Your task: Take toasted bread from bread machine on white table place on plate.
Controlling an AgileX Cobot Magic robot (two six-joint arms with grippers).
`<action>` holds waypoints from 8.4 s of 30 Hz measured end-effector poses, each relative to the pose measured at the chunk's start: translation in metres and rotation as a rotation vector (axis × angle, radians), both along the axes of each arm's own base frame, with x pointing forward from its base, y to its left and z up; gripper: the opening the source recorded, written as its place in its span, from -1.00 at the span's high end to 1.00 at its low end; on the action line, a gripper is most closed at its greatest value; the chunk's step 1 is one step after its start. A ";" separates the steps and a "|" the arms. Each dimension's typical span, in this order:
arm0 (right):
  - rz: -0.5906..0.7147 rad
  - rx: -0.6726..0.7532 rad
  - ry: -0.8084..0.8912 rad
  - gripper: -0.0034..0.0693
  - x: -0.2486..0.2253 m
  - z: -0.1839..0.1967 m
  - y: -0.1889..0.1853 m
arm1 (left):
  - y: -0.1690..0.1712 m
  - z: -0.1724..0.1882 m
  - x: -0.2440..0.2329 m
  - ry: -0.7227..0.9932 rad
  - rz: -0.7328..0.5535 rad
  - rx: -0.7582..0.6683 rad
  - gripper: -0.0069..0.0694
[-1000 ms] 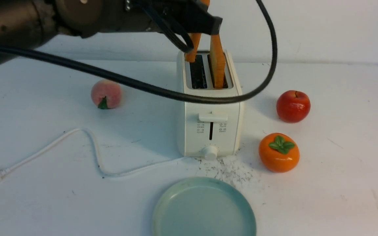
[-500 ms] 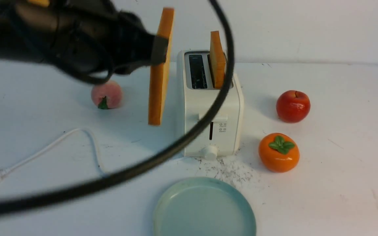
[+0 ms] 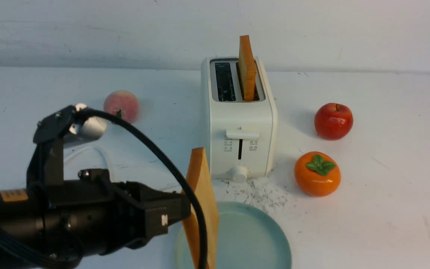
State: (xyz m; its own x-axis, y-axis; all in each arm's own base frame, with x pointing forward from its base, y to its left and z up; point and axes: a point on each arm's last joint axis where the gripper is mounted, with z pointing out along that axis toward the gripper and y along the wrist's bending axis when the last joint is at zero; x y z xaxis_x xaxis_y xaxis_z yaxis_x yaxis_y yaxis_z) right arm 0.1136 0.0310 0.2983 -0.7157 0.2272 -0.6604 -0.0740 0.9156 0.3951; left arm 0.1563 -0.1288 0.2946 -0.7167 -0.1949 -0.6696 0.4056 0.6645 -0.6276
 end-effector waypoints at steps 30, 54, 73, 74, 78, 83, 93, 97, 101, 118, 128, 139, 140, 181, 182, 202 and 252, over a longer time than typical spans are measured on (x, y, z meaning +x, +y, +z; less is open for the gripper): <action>0.004 -0.009 -0.026 0.74 0.001 0.001 0.000 | -0.048 -0.057 0.055 -0.078 -0.257 0.141 0.73; -0.006 0.004 -0.046 0.70 0.003 0.003 0.000 | -0.056 -0.082 0.062 0.004 -0.302 0.154 0.73; 0.004 0.020 -0.026 0.67 0.001 0.002 0.001 | -0.048 -0.097 0.074 0.002 -0.198 0.289 -0.27; 0.004 0.020 -0.026 0.67 0.001 0.002 0.001 | -0.048 -0.096 0.073 -0.014 -0.212 0.305 -0.32; 0.008 0.020 -0.019 0.67 0.001 0.002 0.002 | -0.043 -0.086 0.070 -0.059 -0.217 0.342 -0.37; 0.012 0.019 -0.013 0.67 0.000 0.001 0.002 | -0.031 -0.062 0.060 -0.123 -0.186 0.397 -0.37; 0.068 -0.072 -0.092 0.67 0.004 0.013 0.000 | -0.009 -0.035 0.043 -0.189 -0.148 0.510 0.25; 0.075 -0.098 -0.140 0.67 0.013 0.032 0.000 | 0.001 -0.031 0.034 -0.083 -0.078 0.503 0.84; 0.072 -0.059 -0.155 0.67 0.028 0.052 0.002 | 0.018 -0.043 0.028 0.265 0.095 0.470 0.86; 0.211 -0.009 0.010 0.77 0.095 0.064 0.020 | 0.107 -0.018 0.011 0.430 0.650 0.730 0.86; 0.380 -0.046 -0.094 0.90 0.147 0.069 0.087 | 0.112 0.060 -0.006 -0.012 0.645 0.583 0.86; 0.386 -0.058 -0.172 0.02 0.249 0.072 0.139 | 0.123 0.092 -0.062 -0.227 0.678 0.383 0.86; 0.379 -0.055 -0.181 -0.12 0.257 0.071 0.142 | 0.124 0.093 -0.065 -0.235 0.681 0.377 0.86; 0.521 -0.111 -0.069 0.59 0.126 0.120 0.098 | 0.128 0.071 -0.091 -0.225 0.608 0.427 0.86; 0.524 -0.088 -0.019 0.59 0.125 0.100 0.099 | 0.128 0.071 -0.091 -0.225 0.608 0.426 0.86; 0.746 0.260 0.174 0.59 0.161 -0.047 0.141 | 0.128 0.070 -0.092 -0.215 0.606 0.435 0.85; 0.349 -0.061 -0.080 -0.01 0.142 0.032 0.052 | 0.129 0.065 -0.094 -0.188 0.581 0.498 0.83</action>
State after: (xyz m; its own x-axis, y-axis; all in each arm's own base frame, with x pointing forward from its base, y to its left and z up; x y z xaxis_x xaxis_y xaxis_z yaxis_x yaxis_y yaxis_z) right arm 0.2551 0.0830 0.3299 -0.6891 -0.0632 -0.7220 -0.4146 0.8514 0.3212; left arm 0.0626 0.0007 0.3599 -0.4583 -0.1489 -0.8762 -0.0238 0.9876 -0.1554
